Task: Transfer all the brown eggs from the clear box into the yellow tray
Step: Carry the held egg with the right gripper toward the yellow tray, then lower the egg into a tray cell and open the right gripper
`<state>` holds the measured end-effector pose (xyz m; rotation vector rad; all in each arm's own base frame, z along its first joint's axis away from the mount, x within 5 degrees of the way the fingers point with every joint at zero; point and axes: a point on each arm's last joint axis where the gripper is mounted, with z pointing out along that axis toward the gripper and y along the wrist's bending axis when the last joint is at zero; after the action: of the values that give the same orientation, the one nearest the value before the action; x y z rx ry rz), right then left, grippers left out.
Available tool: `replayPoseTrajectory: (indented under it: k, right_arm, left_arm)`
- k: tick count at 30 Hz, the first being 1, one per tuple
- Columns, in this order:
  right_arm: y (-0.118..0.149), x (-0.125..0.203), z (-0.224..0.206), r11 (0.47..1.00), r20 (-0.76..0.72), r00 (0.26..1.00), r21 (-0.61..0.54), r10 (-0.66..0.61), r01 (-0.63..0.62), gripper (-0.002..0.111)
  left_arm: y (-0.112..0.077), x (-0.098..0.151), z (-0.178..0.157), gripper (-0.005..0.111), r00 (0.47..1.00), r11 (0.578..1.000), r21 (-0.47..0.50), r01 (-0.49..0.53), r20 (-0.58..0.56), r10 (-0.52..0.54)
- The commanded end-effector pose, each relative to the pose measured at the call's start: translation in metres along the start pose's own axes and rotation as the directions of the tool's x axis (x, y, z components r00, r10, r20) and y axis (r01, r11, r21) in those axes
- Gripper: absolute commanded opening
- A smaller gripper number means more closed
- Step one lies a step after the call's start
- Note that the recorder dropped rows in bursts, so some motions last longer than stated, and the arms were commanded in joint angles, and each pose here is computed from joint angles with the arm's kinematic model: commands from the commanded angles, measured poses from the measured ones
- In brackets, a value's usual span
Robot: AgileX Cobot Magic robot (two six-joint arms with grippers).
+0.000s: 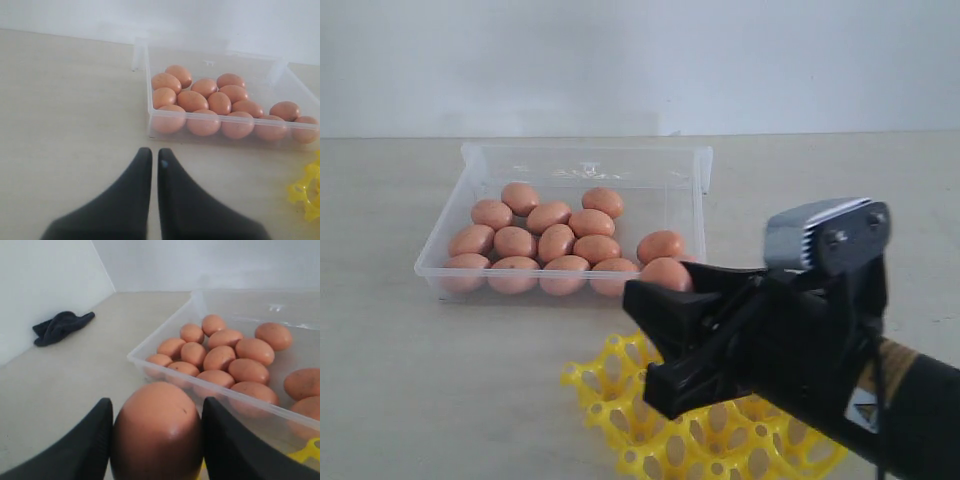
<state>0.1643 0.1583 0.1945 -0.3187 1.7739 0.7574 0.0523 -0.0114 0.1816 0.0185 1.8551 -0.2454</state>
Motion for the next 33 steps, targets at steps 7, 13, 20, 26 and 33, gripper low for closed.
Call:
replayPoseTrajectory:
  k: [7,13,20,26,33]
  right_arm:
    - [0.012,0.015,0.061,0.988,-0.033,0.993,-0.108,-0.114,0.11,0.0]
    - [0.006,0.033,0.073,0.964,-0.142,0.956,-0.096,-0.258,0.246,0.0]
    - [0.004,0.033,0.086,0.975,-0.164,0.961,-0.05,-0.222,0.217,0.0]
    - [-0.006,0.04,0.085,0.987,-0.267,0.956,0.068,-0.122,0.144,0.0]
    - [-0.008,0.048,0.082,0.987,-0.352,0.93,0.08,-0.102,0.138,0.0]
  left_arm:
    - [0.0,0.001,0.001,0.004,1.0,1.0,0.0,-0.008,0.001,0.008]
    - [0.0,0.001,0.001,0.004,1.0,1.0,0.0,-0.008,0.001,0.008]
    - [0.0,0.001,0.001,0.004,1.0,1.0,0.0,-0.008,0.001,0.008]
    - [0.0,0.001,0.001,0.004,1.0,1.0,0.0,-0.008,0.001,0.008]
    - [0.0,0.001,0.001,0.004,1.0,1.0,0.0,-0.008,0.001,0.008]
